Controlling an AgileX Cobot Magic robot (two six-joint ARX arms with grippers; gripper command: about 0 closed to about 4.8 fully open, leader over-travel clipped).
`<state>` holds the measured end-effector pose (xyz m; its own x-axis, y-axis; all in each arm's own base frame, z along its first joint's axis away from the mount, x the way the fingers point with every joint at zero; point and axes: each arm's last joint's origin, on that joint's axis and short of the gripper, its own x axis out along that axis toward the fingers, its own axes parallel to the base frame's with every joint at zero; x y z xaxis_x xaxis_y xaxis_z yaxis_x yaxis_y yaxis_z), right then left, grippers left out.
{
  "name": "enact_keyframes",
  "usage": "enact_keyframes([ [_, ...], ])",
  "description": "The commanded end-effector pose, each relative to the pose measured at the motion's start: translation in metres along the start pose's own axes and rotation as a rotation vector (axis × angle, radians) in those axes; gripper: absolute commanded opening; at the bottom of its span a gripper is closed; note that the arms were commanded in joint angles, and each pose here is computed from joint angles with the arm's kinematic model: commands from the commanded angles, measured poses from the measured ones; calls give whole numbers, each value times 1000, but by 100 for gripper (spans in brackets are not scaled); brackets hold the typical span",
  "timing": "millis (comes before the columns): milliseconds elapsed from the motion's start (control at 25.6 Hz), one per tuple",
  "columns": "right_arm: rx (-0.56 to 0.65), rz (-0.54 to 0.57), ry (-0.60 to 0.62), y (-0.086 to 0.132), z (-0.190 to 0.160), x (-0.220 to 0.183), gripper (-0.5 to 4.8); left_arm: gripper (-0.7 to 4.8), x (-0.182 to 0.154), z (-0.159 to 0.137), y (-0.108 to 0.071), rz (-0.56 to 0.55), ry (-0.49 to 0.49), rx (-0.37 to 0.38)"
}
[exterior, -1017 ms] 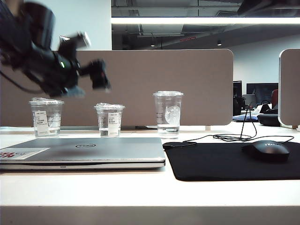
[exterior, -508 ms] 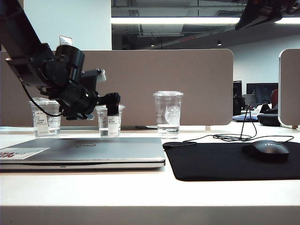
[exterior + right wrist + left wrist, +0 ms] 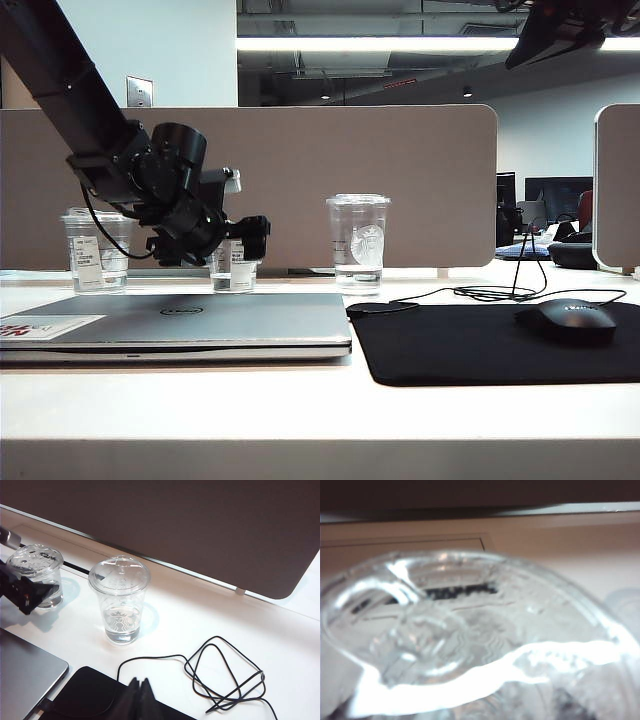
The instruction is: Pick up the coffee cup on the middle and place it on the right side of the laptop.
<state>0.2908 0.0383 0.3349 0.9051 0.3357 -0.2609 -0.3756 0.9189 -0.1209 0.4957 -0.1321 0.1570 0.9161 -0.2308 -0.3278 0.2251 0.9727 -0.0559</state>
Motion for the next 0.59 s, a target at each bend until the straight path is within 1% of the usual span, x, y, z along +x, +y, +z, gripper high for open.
enact_keyframes([
  [39,-9,-7,-28,-1,5,-2,-5,479,1,0,-1,9,4,5],
  [117,-9,-7,-29,-1,5,-2,-5,479,1,0,-1,7,7,5],
  [156,-9,-7,-28,-1,5,-2,-5,427,1,0,-1,7,7,5],
  [196,-9,-8,-29,-1,5,-2,-5,410,1,0,-1,7,6,5],
  [274,-9,-7,-28,-1,5,-2,-5,410,1,0,-1,7,6,5],
  [430,-8,-8,-27,-1,5,-2,-5,339,1,1,-1,7,5,9],
  [587,-7,-29,-20,-1,5,-2,-5,273,1,1,-1,7,5,35],
])
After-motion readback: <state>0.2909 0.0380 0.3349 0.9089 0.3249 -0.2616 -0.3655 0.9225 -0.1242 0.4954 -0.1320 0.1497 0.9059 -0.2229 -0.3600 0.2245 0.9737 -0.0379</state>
